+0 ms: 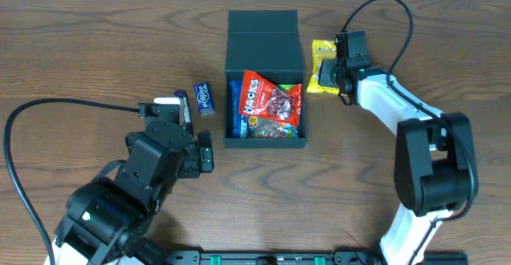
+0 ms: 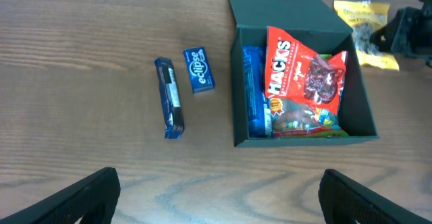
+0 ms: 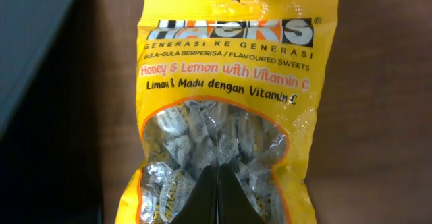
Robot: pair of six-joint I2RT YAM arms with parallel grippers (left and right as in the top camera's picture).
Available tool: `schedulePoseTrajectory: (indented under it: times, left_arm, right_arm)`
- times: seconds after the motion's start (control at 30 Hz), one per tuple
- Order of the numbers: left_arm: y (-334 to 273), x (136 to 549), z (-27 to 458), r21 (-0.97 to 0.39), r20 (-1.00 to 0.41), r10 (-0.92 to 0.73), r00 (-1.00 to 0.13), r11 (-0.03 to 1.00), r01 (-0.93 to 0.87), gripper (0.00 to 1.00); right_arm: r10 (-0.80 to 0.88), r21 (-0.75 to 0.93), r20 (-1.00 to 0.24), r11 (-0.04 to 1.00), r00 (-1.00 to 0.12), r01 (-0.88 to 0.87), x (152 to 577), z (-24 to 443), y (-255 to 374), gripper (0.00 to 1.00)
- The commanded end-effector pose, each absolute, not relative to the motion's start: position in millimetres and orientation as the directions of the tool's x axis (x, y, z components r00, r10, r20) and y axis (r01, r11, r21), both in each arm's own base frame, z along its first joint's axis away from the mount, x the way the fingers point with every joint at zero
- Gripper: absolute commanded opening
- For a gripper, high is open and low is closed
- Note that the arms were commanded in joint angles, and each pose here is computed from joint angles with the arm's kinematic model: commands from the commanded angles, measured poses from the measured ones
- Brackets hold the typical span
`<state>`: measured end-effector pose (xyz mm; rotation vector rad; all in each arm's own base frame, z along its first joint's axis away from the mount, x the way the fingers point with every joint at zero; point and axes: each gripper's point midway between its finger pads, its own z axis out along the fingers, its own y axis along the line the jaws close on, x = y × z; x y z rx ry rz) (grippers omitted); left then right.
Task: Pack container
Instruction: 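Release the red bag and move the right gripper to the yellow Hacks bag, then release the red Hacks bag and move the right gripper to the yellow Hacks bag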
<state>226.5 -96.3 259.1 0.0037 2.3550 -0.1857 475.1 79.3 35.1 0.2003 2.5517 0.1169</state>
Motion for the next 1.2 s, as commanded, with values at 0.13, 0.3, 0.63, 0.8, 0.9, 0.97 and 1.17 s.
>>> schedulePoseTrajectory:
  times: [0.13, 0.3, 0.63, 0.8, 0.9, 0.97, 1.17]
  left_arm:
    - [-95.6, 226.9, 260.7, -0.130, -0.704, -0.050, -0.709, 0.990, 0.060, 0.95]
    - [-95.6, 226.8, 260.6, -0.130, -0.704, -0.050, -0.709, 0.990, 0.060, 0.95]
    - [-95.6, 226.8, 260.6, -0.130, -0.704, -0.050, -0.709, 0.990, 0.060, 0.95]
    - [-95.6, 226.9, 260.7, -0.130, -0.704, -0.050, -0.709, 0.990, 0.060, 0.95]
    - [-95.6, 226.9, 260.7, -0.130, -0.704, -0.050, -0.709, 0.990, 0.060, 0.95]
    - [-95.7, 226.9, 260.6, -0.130, -0.704, -0.050, -0.709, 0.990, 0.060, 0.95]
    - [-95.6, 226.8, 260.6, -0.130, -0.704, -0.050, -0.709, 0.990, 0.060, 0.95]
  right_arm:
    - [0.164, 0.205, -0.545, 0.977, -0.822, 0.059, 463.0, 76.2, 91.4, 0.01]
    - [0.123, 0.197, -0.639, 0.980, -0.760, -0.007, 462.3, 129.2, 91.9, 0.02]
    - [0.042, 0.218, -0.755, 0.957, -0.655, -0.190, 436.1, 214.4, 118.5, 0.01]
    - [0.049, 0.218, -0.710, 0.964, -0.702, -0.152, 431.4, 197.1, 115.5, 0.71]
    - [0.043, 0.215, -0.662, 0.967, -0.748, -0.134, 435.4, 169.0, 115.7, 0.99]
    - [0.039, 0.208, -0.634, 0.970, -0.772, -0.123, 438.0, 151.5, 115.4, 0.99]
    - [0.122, 0.197, -0.496, 0.980, -0.859, 0.025, 442.1, 79.5, 101.2, 0.99]
